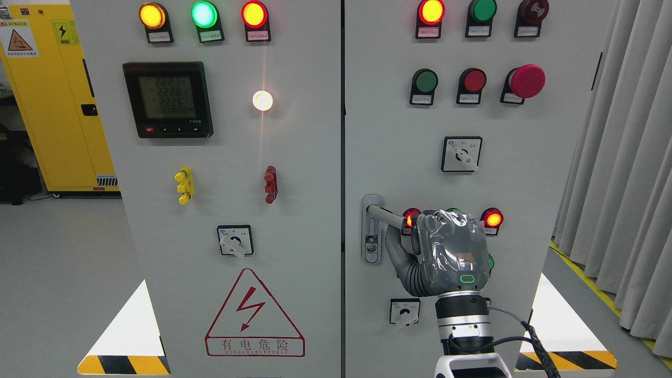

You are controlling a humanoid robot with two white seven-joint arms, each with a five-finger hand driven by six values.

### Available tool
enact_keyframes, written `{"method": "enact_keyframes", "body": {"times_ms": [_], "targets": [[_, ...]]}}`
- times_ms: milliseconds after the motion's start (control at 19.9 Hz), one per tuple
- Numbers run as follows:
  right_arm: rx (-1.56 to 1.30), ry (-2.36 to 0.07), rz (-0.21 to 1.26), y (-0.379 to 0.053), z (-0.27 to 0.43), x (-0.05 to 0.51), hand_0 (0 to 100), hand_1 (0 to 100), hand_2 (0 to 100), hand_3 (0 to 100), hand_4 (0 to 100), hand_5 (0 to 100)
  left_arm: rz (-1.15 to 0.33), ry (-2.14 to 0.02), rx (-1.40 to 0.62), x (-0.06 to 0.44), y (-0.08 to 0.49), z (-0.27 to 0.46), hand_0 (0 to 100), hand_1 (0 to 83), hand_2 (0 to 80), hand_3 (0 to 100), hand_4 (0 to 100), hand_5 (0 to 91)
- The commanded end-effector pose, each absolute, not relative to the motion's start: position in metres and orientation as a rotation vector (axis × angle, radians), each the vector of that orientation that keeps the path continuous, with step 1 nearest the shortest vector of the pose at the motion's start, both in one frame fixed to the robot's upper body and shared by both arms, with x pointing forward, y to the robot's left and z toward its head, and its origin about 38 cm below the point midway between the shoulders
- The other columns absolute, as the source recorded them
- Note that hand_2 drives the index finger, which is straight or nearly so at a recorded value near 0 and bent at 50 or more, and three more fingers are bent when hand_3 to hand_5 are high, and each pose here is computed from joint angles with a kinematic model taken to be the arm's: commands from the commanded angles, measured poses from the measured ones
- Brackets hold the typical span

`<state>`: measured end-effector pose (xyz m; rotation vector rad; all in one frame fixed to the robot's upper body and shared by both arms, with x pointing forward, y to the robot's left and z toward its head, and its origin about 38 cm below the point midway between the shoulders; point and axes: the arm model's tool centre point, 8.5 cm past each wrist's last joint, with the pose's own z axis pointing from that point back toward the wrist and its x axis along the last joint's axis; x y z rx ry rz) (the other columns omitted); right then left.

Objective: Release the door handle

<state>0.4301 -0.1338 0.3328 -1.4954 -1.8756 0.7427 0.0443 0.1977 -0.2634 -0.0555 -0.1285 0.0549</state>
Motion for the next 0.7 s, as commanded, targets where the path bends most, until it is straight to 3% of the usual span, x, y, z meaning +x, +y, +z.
{"method": "enact_keyframes", "body": {"times_ms": [0,652], "targets": [[-1.501,-1.877,0.739,-0.135,0.335,0.431,65,39,98,100,100,100,0.054,-0.130,-0.055,0.044,0.198,-0.263,12,55.6,0.0,0,0,0.0],[-1.506,-1.869,0.715,-0.141,0.321,0.423,66,38,98,100,100,100,0.054,-0.129,-0.055,0.044,0.198,-0.263,12,55.6,0.0,0,0,0.0]]}}
